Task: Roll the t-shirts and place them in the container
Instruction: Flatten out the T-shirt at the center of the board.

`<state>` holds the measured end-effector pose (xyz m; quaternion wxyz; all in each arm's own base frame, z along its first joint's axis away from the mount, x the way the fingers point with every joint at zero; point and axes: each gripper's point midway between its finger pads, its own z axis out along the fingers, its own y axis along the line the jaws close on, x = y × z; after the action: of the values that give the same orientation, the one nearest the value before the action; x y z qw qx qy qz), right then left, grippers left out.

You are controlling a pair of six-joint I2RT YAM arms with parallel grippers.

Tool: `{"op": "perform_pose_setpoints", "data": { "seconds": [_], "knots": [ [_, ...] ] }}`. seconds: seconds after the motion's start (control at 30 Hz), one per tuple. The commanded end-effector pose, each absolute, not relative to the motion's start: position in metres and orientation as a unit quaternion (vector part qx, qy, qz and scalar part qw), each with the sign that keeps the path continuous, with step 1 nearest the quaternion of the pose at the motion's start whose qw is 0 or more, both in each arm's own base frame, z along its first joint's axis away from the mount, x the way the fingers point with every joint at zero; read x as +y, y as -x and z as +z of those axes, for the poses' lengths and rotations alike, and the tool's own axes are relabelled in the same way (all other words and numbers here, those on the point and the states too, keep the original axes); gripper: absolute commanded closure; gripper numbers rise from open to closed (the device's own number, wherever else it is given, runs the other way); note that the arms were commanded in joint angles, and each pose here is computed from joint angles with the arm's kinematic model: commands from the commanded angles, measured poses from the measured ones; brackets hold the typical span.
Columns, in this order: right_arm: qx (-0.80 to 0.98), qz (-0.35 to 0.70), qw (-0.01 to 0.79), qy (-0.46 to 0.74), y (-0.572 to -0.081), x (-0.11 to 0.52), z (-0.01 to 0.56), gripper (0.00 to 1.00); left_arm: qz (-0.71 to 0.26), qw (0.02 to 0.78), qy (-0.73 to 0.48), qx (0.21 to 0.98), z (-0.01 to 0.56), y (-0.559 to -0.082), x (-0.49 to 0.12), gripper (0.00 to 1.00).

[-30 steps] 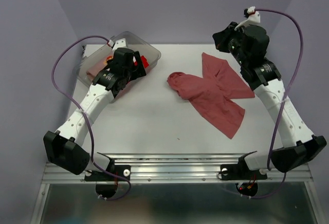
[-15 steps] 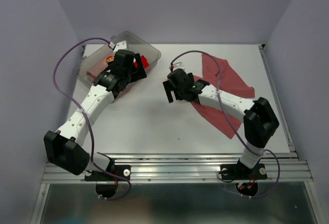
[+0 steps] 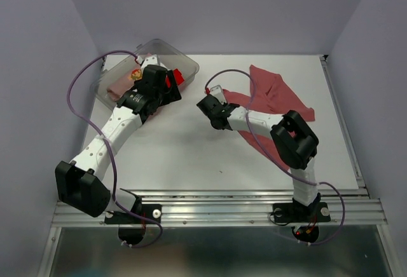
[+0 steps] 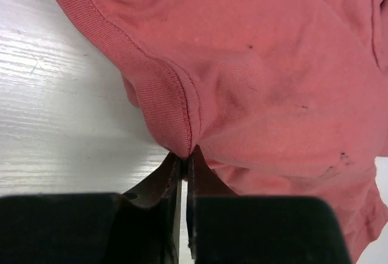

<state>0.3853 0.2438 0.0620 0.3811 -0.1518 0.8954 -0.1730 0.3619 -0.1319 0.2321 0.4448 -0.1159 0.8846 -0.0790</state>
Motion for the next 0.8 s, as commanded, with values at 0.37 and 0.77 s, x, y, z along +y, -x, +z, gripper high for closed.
{"op": "perform_pose_setpoints", "data": {
  "seconds": [0.37,0.77],
  "knots": [
    [0.797,0.171,0.574,0.079,-0.400,0.333,0.340,0.99,-0.086,0.475,0.127,0.866,0.254,-0.365,-0.124,0.10],
    [0.757,0.225,0.602,-0.113,-0.424,0.130,0.388,0.99,-0.100,0.506,0.122,0.848,0.291,-0.377,-0.104,0.10]
  ]
}}
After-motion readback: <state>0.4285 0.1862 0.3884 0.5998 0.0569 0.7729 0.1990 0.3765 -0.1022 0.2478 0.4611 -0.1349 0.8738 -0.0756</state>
